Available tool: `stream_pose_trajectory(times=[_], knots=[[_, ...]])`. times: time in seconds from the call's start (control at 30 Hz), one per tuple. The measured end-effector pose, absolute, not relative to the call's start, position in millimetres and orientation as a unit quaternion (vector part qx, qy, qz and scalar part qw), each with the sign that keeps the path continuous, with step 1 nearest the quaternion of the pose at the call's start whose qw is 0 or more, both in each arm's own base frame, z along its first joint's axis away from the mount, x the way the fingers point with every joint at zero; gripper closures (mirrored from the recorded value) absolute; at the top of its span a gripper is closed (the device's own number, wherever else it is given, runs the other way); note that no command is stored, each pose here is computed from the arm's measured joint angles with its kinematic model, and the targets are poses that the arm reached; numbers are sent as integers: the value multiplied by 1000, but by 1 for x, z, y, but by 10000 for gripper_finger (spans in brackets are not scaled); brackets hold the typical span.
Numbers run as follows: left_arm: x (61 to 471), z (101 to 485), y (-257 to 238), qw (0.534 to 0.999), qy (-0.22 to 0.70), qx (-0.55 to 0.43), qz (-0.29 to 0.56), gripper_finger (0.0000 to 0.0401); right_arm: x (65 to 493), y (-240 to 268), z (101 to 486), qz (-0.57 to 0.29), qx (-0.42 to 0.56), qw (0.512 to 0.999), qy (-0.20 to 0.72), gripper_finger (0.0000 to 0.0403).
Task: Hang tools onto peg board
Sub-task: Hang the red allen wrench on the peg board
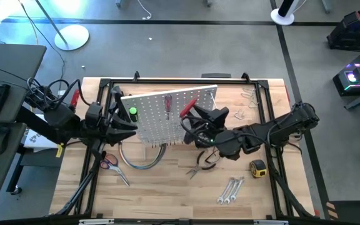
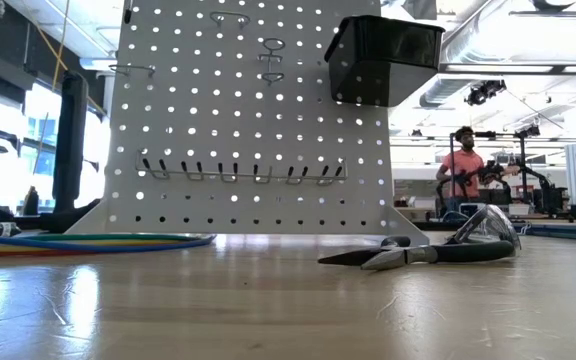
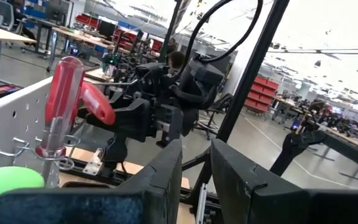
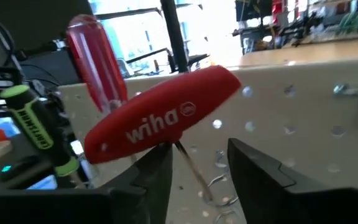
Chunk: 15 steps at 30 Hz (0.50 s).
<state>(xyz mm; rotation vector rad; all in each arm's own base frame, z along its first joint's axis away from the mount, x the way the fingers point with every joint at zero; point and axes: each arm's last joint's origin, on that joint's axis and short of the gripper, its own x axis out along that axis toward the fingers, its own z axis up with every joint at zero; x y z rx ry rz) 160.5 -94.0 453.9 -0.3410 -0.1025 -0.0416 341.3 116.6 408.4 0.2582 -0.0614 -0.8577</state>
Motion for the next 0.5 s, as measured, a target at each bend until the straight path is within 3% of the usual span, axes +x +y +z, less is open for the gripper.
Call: stream_pose_trajectory(times=[0.5], knots=[[161,453,-94,983,-46,-176,-21,325,344,106,405,-416,224,879,-67,237]])
